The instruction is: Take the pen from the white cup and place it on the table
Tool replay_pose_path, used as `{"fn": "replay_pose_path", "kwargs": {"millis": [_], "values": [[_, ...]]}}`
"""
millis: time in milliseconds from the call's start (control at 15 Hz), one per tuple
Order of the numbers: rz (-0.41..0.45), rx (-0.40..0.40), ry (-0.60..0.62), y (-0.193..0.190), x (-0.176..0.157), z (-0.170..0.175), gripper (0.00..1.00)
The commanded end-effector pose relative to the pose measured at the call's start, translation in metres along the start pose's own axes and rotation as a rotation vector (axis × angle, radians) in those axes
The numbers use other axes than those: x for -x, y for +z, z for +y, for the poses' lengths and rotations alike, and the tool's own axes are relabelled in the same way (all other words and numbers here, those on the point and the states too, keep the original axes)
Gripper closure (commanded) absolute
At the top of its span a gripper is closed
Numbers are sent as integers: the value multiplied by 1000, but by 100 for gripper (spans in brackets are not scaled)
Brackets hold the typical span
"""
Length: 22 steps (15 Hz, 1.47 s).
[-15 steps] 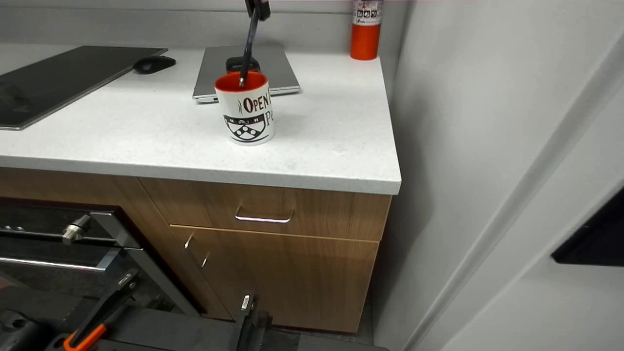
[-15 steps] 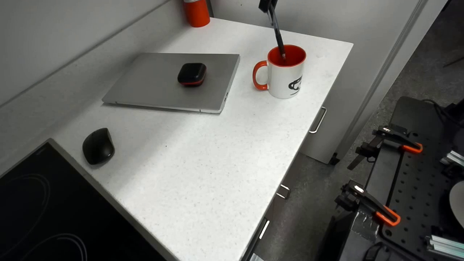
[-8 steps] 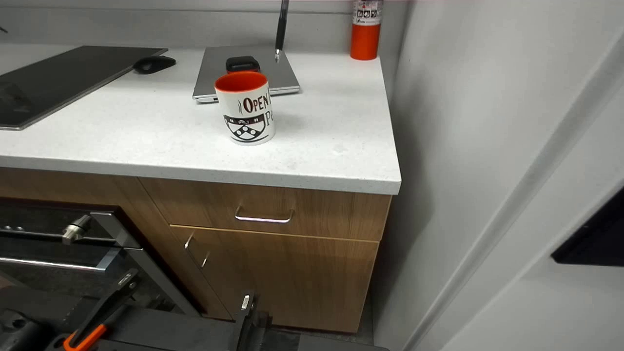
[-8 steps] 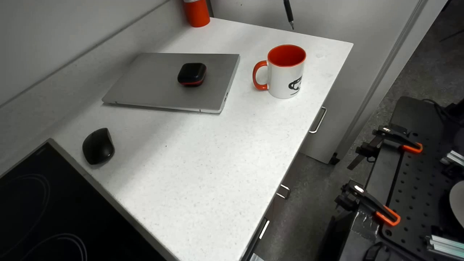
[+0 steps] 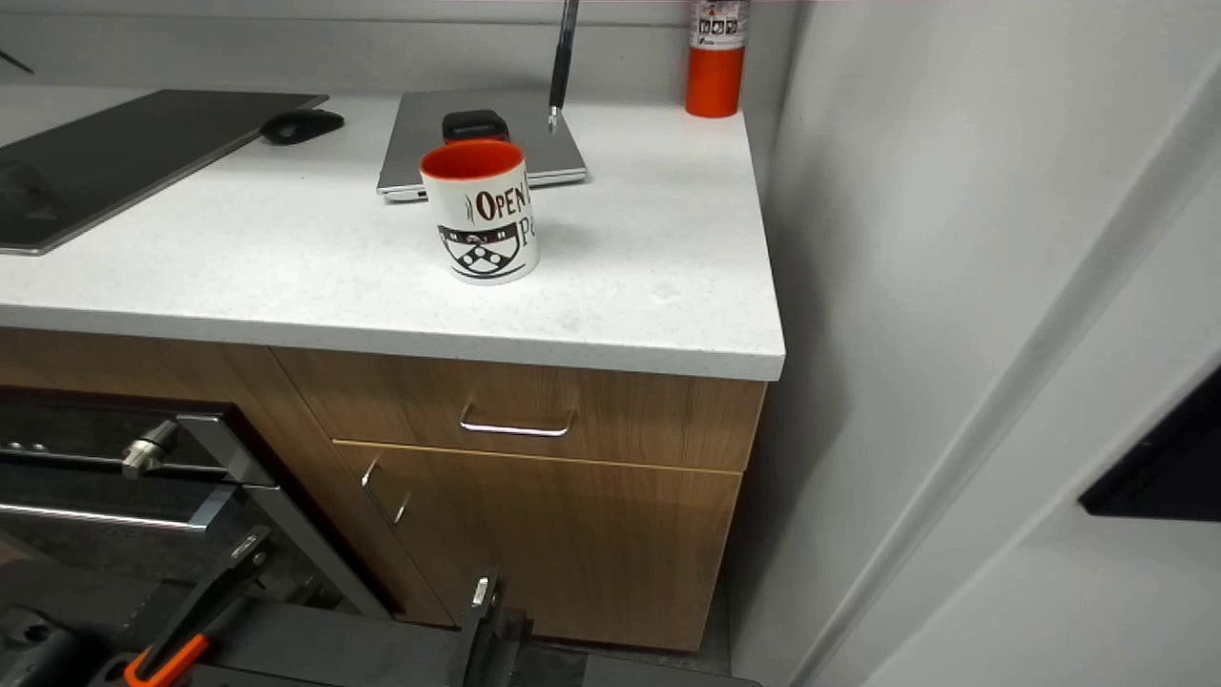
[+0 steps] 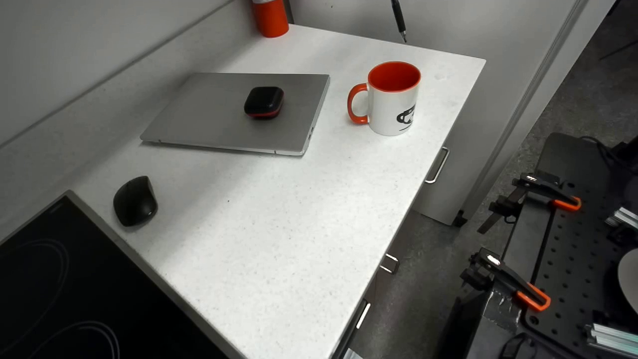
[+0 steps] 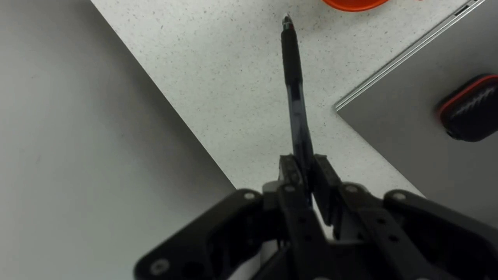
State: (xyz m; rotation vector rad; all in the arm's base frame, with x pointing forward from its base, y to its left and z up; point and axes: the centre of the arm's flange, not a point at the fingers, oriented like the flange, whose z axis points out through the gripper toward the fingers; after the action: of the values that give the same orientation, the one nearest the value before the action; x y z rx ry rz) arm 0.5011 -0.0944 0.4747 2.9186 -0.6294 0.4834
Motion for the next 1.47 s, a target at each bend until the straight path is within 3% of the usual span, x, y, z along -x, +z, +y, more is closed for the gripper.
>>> {"fn": "replay_pose_path", "kwargs": {"millis": [0,467,933,1267,1333,1400], "values": [[18,44,18,35,-28,-4,99],[-37,90,12,110,-70,-11,99],[-110,56,26,174,-96,-24,99],[-116,10,66,203,-100,-18,99],[-115,4,76,205,-100,-17,71],[-116,2,80,206,-101,-15,69]]}}
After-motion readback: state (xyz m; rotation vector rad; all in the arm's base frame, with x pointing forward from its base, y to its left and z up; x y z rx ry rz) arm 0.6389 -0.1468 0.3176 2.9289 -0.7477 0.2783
